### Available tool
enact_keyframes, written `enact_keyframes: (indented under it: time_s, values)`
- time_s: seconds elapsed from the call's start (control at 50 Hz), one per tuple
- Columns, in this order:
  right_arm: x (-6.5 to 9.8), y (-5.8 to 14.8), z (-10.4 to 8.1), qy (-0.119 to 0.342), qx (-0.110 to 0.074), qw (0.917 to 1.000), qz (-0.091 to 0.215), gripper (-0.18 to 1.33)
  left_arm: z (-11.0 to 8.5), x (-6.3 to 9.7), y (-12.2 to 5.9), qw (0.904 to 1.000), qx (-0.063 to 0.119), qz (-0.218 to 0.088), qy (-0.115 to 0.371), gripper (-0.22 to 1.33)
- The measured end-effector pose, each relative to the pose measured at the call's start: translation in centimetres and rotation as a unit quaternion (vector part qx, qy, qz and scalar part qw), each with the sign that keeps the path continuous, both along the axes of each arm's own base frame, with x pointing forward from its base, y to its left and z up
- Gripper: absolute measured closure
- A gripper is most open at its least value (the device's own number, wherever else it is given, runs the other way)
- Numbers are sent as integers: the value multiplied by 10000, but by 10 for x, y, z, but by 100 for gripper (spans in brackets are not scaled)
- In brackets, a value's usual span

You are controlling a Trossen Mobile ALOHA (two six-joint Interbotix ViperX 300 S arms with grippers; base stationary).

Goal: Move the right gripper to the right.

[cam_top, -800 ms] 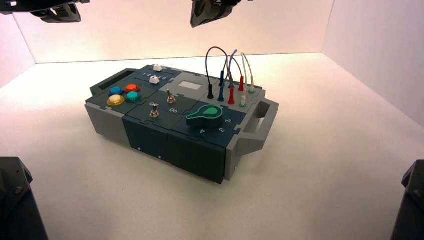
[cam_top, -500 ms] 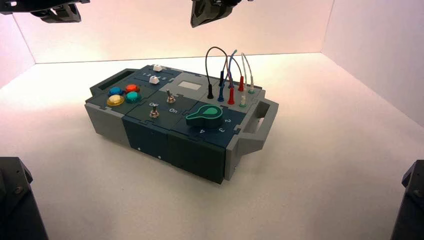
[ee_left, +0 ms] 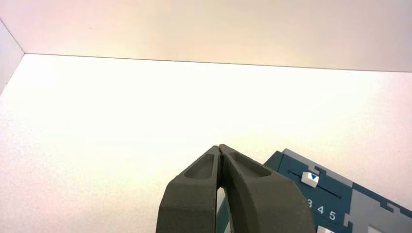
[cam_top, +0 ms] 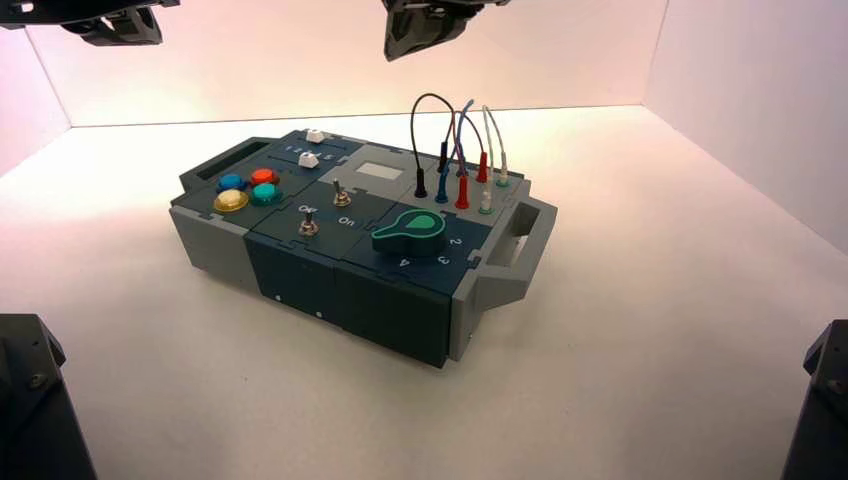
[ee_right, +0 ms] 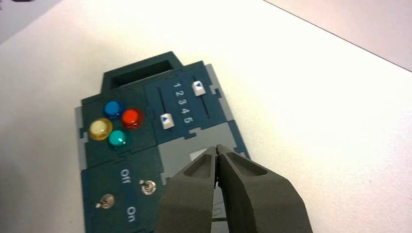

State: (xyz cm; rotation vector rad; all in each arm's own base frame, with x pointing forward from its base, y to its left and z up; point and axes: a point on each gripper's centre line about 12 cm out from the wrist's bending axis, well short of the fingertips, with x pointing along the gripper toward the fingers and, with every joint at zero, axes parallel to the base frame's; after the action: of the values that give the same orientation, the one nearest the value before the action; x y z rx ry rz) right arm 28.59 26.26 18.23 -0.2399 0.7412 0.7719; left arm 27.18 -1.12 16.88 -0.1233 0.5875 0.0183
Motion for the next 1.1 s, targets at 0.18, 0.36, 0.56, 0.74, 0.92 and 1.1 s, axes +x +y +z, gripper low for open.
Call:
enact_keyframes:
  time_s: [0.18,0.36,0.56,0.74,0.92,1.1]
  values:
    - [16,-19,-1,4,-18,9995,-313,129,2,0,0,10000,-2,0,-38,128]
    - [28,-58,-2,36,-41,9966,-818,129,4,-2,0,10000,-11,4,-84,128]
    - [34,-115,4,-4,-7,9878,-1556,129,4,-2,1,10000,-4,8,-84,128]
    - [32,-153,9,-74,23,9785,-2060,129,4,-2,1,10000,-4,8,-77,128]
    - [31,-195,9,-86,29,9639,-2662,129,4,-2,1,10000,-4,8,-77,128]
    - [26,-227,10,-101,31,9499,-3124,129,4,-2,0,10000,-4,0,-77,128]
